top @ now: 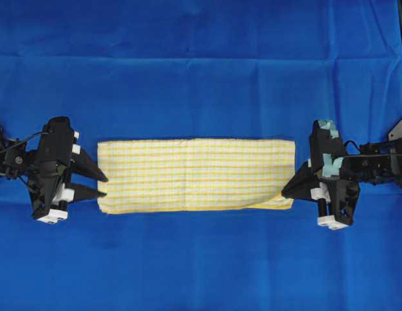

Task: Fold the yellow towel.
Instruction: 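Release the towel and raise both grippers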

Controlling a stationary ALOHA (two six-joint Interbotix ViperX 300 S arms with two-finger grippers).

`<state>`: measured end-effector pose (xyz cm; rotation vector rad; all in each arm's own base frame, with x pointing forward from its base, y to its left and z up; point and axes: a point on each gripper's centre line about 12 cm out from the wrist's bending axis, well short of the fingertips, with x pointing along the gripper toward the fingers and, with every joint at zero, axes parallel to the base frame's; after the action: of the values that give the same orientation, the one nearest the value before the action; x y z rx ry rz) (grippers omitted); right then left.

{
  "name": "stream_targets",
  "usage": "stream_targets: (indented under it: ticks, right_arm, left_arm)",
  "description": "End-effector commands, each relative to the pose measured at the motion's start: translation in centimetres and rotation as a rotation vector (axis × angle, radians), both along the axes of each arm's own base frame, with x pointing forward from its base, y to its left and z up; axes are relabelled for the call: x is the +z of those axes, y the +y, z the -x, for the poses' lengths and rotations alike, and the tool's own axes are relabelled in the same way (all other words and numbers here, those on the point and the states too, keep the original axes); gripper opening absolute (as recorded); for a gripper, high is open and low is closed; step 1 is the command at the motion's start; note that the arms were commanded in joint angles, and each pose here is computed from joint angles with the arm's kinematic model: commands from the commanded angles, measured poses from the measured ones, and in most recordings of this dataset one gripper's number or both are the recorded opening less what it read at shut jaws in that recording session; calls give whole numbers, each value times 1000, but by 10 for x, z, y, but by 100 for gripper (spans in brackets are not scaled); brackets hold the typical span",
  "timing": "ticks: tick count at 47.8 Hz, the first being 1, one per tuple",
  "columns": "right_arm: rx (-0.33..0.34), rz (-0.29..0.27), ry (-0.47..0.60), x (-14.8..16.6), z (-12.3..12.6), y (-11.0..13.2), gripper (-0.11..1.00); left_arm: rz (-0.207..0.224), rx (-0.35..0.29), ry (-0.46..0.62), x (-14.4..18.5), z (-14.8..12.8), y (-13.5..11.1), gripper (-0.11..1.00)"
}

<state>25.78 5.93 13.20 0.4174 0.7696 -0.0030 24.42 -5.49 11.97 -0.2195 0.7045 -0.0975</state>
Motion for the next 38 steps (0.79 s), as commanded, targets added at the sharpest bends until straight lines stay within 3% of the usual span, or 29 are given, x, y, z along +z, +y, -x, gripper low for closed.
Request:
stream_targets:
  ticks: [1,8,11,15,20,28,38]
  right_arm:
    - [-1,-6,-28,7,-6,2,8]
    - [-4,-7,-39,9,-8,1,46]
    - [1,-2,-43,10,-8,1,67]
    - [-5,4,-58,13,-9,-2,83]
    - [-49,13,-72,17,-9,-17,79]
    - [-181,34,-40,14,-8,-58,79]
    - [-265,83,53,3,-3,-97,79]
  left_arm:
    - [7,3,-25,6,-5,-1,43]
    - [2,17,-26,8,-5,4,70]
    - [-1,24,-24,8,-5,6,70]
    - [-2,47,-27,10,-6,12,67]
    - [-20,85,-31,13,-9,26,66]
    - [-71,154,-6,12,-15,53,66]
    - [-141,154,54,8,-23,70,66]
